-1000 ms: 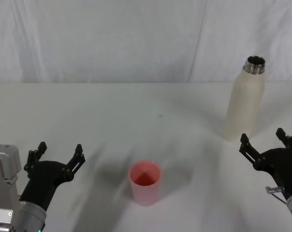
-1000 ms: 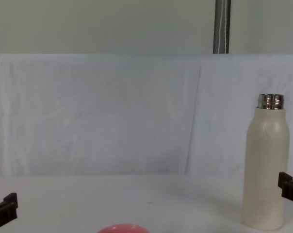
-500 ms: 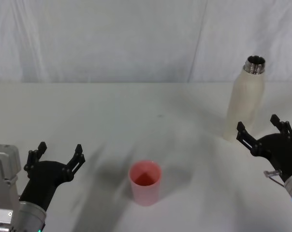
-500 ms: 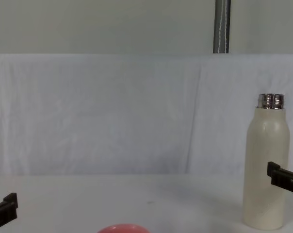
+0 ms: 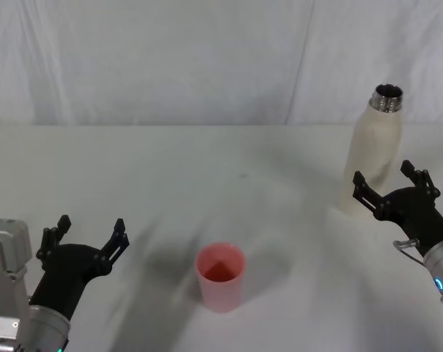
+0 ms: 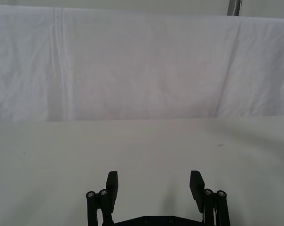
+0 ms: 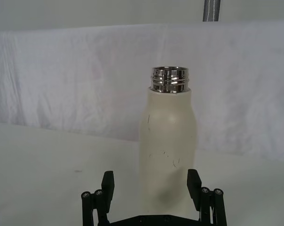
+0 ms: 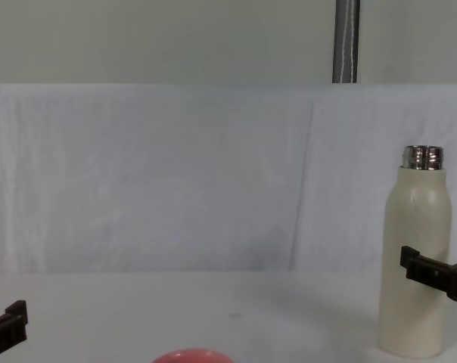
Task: Grasp the thermos with one hand and pour water into the cup lid.
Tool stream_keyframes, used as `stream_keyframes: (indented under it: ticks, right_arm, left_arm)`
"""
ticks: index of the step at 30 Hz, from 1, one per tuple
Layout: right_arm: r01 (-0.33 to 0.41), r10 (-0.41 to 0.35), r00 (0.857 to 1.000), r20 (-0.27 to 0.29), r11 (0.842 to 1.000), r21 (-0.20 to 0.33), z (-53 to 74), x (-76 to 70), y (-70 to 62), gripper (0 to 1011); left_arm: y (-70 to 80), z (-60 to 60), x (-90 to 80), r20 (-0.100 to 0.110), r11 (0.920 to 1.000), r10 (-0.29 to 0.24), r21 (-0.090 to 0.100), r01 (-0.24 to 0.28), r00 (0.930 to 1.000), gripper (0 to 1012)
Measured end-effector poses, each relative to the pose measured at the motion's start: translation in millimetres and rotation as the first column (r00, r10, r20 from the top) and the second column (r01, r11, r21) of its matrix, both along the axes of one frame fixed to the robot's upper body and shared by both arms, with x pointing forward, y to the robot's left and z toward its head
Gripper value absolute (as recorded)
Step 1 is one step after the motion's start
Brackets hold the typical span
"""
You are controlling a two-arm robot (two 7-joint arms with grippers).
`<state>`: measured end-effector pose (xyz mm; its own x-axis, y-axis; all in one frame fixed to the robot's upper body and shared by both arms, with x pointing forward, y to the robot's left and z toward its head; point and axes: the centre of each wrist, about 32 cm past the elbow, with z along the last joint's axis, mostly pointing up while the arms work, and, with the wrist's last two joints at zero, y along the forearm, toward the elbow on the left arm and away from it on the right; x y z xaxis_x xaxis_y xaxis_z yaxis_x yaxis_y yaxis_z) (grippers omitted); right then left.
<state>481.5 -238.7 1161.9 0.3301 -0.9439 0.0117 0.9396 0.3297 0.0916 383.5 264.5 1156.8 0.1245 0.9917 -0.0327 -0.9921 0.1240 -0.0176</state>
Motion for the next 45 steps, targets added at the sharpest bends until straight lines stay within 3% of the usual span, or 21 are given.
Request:
stream_keyframes:
  ticks: [12,45]
  right_arm:
    - [-0.009,0.009,1.0,-0.027,1.0,0.016,-11.5,11.9,-1.7,1000]
    - [0.009,-0.007,0.999,-0.052,0.999,0.041,-23.4,34.3,-8.7,1000]
  left_arm:
    - [0.0,0.0,0.0,0.0,1.0,0.0,0.0,0.0,1.0,1001]
    - [0.0,0.0,0.0,0.0,1.0,0.0,0.0,0.0,1.0,1001]
